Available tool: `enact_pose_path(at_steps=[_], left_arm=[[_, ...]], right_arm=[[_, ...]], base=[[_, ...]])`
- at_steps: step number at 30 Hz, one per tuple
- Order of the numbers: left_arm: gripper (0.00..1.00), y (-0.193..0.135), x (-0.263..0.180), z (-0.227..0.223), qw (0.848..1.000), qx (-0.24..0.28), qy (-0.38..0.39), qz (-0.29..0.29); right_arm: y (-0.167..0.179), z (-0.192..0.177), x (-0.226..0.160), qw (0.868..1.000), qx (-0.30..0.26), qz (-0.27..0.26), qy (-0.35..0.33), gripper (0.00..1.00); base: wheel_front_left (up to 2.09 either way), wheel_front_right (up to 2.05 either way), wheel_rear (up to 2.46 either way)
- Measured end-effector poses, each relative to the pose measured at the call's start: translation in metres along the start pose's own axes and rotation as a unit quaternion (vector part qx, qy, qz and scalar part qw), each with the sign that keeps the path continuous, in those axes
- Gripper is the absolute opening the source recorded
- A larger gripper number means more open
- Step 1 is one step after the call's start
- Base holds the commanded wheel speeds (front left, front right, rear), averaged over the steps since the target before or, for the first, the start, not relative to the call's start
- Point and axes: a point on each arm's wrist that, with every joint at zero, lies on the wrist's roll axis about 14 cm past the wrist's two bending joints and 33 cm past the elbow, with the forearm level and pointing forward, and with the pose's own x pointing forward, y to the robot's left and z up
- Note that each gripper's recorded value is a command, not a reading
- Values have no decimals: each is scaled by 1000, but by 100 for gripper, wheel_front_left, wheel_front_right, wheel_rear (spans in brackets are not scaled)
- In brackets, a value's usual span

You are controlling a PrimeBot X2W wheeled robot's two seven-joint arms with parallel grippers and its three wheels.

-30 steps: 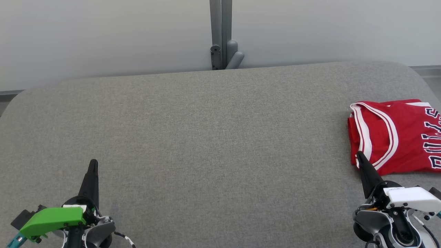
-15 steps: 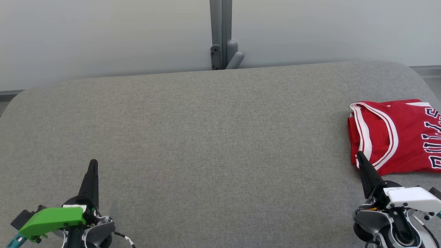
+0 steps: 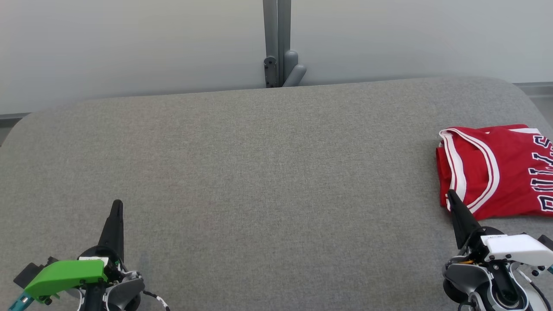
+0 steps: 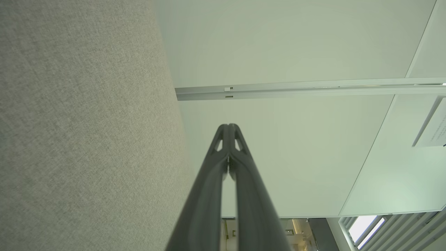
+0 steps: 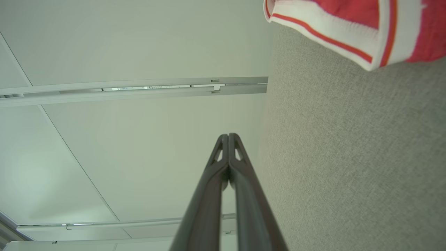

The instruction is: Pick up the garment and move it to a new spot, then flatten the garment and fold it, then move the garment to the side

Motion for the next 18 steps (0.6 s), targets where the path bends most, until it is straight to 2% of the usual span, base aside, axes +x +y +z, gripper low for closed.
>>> enact_pose_path(at_steps=[18], left_arm=[[0, 0, 0, 0, 1000, 0, 0, 0]], right_arm=[[0, 0, 0, 1000, 0, 0, 0, 0]], base=[[0, 0, 0]])
